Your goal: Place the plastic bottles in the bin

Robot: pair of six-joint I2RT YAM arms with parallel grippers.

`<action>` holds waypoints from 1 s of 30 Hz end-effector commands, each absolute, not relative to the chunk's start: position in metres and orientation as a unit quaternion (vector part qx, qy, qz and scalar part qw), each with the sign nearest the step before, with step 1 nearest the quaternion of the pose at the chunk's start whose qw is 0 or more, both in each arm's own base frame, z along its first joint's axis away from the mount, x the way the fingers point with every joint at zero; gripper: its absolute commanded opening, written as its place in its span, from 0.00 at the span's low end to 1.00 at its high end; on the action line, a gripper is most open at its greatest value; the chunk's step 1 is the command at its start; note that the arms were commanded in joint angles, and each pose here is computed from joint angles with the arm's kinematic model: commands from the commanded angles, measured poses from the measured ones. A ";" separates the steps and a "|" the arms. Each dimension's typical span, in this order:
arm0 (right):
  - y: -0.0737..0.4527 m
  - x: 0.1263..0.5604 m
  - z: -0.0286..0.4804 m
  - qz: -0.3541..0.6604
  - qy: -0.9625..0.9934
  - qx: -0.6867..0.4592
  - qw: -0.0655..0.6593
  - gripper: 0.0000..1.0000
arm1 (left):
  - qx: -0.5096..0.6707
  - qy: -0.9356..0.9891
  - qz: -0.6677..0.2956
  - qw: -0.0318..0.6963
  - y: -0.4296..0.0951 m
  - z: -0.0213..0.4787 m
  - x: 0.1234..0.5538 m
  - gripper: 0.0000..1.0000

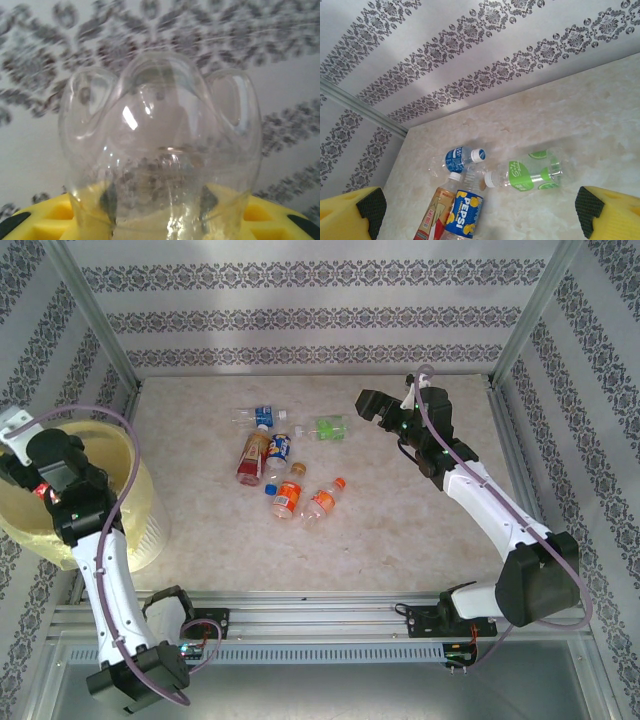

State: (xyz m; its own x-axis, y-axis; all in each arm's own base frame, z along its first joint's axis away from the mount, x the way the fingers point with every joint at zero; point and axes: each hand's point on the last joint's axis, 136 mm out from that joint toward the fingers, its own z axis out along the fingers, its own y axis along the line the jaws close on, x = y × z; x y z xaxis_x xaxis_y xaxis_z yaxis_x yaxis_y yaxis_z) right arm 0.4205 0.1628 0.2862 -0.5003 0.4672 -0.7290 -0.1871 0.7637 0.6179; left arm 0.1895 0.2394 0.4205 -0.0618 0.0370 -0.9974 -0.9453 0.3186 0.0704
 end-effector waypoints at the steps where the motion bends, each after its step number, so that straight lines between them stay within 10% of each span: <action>1: 0.166 0.424 0.306 0.346 0.785 0.080 0.507 0.98 | -0.453 0.539 0.430 0.566 0.248 0.417 0.169 0.47; 9: 0.165 0.423 0.304 0.341 0.786 0.080 0.509 0.98 | -0.544 0.508 0.458 0.486 0.256 0.388 0.132 0.78; 30: 0.168 0.431 0.260 0.324 0.824 0.102 0.453 0.98 | -0.528 0.603 0.151 0.579 0.200 0.384 0.214 0.98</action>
